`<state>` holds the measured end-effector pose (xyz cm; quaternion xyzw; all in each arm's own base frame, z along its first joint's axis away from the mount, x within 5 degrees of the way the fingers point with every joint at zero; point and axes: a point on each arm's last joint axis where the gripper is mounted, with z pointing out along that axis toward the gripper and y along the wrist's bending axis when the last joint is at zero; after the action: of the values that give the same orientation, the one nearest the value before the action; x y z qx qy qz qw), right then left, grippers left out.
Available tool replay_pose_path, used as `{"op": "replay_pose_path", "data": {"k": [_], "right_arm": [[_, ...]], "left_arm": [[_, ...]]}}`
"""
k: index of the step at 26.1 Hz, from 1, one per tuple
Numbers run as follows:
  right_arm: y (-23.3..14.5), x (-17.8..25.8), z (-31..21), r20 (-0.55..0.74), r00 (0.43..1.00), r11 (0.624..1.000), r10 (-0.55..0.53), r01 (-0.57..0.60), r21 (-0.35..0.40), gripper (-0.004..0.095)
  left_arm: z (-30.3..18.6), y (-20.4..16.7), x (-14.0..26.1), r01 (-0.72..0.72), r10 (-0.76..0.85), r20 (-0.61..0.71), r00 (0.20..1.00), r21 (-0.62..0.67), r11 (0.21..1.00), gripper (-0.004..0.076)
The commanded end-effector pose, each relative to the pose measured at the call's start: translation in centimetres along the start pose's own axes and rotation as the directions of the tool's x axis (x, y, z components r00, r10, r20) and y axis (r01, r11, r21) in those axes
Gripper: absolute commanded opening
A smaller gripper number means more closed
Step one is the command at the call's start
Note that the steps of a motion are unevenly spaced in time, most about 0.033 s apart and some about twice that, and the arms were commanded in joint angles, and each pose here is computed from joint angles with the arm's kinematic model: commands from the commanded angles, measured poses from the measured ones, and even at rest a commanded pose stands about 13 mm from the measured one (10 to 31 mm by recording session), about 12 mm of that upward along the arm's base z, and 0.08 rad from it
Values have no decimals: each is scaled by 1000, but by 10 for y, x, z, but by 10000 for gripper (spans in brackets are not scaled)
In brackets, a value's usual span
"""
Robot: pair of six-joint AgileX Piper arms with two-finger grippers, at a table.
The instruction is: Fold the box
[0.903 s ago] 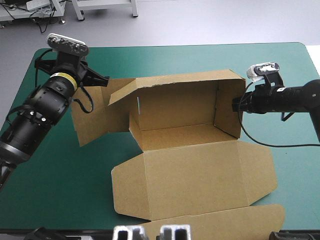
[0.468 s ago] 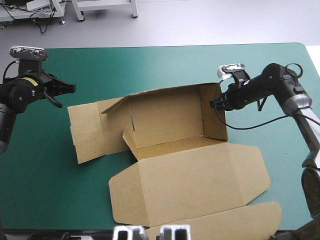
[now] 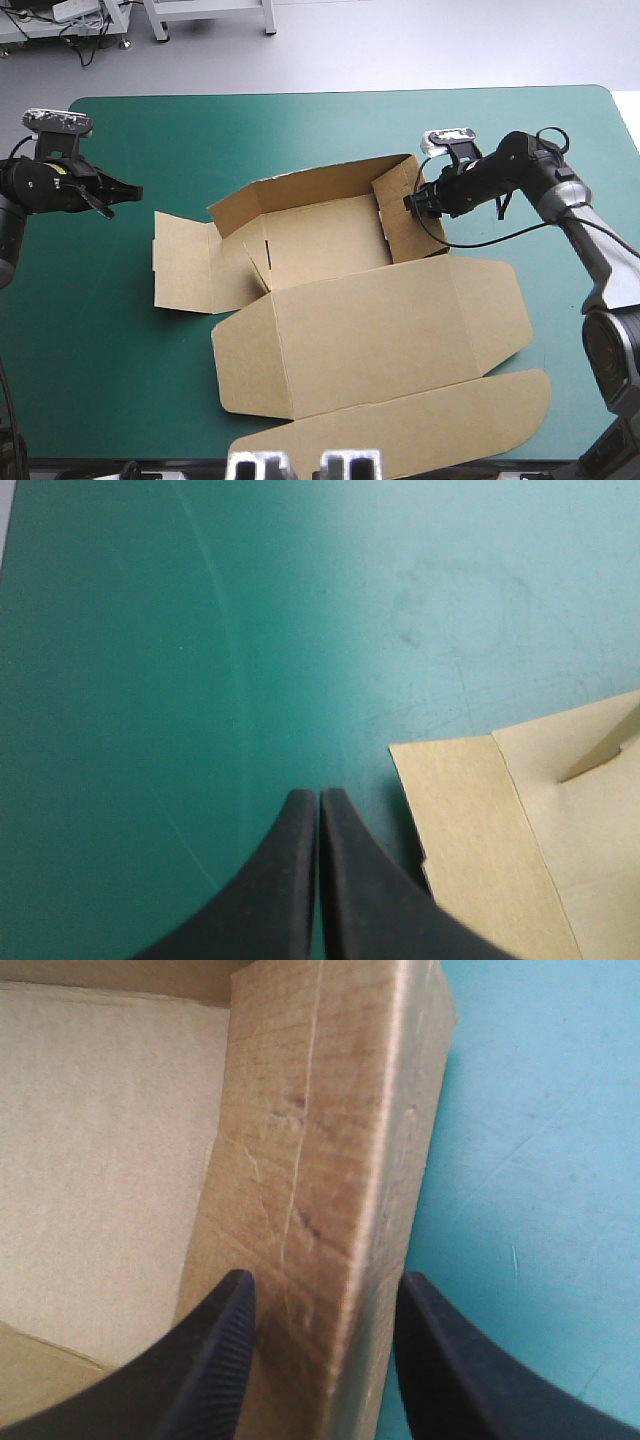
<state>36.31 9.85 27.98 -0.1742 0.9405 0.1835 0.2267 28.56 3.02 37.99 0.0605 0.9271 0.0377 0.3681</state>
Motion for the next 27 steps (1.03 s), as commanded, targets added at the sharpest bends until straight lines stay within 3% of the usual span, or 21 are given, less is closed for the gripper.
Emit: {"op": "replay_pose_path", "data": {"k": [1, 9, 12, 16, 20, 23, 27], "right_arm": [[9, -12, -24, 95, 995, 1000, -14, 14, -3, 445], [27, -32, -63, 79, 993, 994, -88, 93, -53, 442], [35, -44, -86, 114, 992, 996, -52, 59, -61, 441], [39, -50, -112, 98, 992, 997, -76, 77, -3, 441], [44, -47, -148, 168, 983, 993, -77, 60, 102, 432], [48, -35, -156, 169, 984, 995, -52, 37, 93, 380], [39, -29, -128, 107, 994, 997, -25, 17, 78, 368]], "left_arm": [[-6, 1, -11, 12, -12, 66, 998, 5, 1000, -5], [16, 20, -5, 131, -133, 13, 991, 92, 987, -6], [25, 34, 3, 198, -194, -43, 980, 136, 971, -6], [33, 49, 12, 318, -303, -104, 947, 193, 928, -6], [36, 51, 20, 378, -333, -194, 923, 286, 881, -6], [36, 44, 21, 412, -344, -240, 908, 358, 838, -9], [34, 40, 16, 440, -377, -228, 898, 410, 799, -9]]}}
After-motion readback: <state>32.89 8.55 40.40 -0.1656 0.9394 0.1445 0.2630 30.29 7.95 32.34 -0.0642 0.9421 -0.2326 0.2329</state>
